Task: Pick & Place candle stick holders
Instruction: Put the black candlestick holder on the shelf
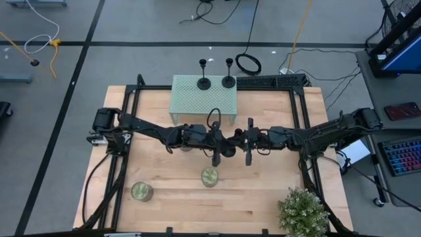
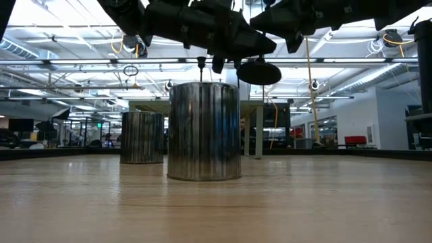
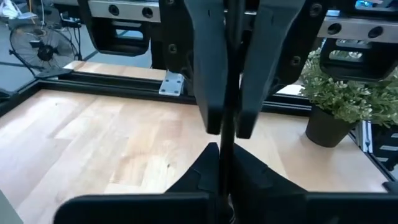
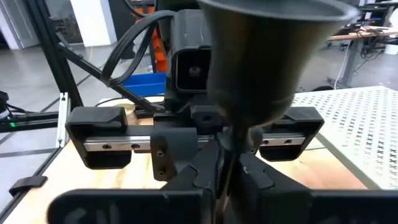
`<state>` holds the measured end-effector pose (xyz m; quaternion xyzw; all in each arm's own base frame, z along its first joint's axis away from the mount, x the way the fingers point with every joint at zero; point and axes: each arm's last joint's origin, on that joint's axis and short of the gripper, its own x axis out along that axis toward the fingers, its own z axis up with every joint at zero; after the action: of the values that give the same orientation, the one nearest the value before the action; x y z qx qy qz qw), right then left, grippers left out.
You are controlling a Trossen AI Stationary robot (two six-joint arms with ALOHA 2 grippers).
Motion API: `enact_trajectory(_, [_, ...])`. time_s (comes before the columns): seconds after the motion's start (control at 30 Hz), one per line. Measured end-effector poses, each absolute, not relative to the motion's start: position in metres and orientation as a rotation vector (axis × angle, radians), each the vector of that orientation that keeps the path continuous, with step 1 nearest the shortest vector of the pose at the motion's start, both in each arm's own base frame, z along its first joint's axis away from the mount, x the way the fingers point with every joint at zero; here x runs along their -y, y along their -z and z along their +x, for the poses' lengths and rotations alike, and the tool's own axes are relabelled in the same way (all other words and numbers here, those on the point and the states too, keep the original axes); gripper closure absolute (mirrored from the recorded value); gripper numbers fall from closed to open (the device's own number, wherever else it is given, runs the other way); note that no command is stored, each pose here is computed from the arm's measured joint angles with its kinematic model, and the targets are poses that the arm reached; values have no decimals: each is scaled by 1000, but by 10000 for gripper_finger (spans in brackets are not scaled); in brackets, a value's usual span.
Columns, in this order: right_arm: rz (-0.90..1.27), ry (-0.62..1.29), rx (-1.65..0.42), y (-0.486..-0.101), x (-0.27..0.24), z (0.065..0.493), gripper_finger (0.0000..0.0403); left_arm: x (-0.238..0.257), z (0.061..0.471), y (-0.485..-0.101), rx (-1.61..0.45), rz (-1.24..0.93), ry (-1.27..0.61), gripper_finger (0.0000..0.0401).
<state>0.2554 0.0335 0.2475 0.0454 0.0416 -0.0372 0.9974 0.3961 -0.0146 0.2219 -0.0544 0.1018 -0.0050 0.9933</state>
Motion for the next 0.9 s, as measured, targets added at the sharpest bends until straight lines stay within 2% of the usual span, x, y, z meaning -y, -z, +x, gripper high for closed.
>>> enact_trajectory(0.4, [-6, 69, -101, -248, -35, 253, 262, 16, 393, -224, -230, -105, 6, 388])
enact_trajectory(0.53, [-55, 94, -133, -250, -34, 246, 224, 16, 384, -236, -263, -96, -18, 388])
enact_trajectory(0.73, [-5, 157, -222, -250, -30, 233, 189, 19, 357, -269, -300, 0, -123, 388])
enact_trajectory(0.9, [16, 157, -250, -248, -30, 231, 175, 20, 324, -300, -336, 71, -257, 388])
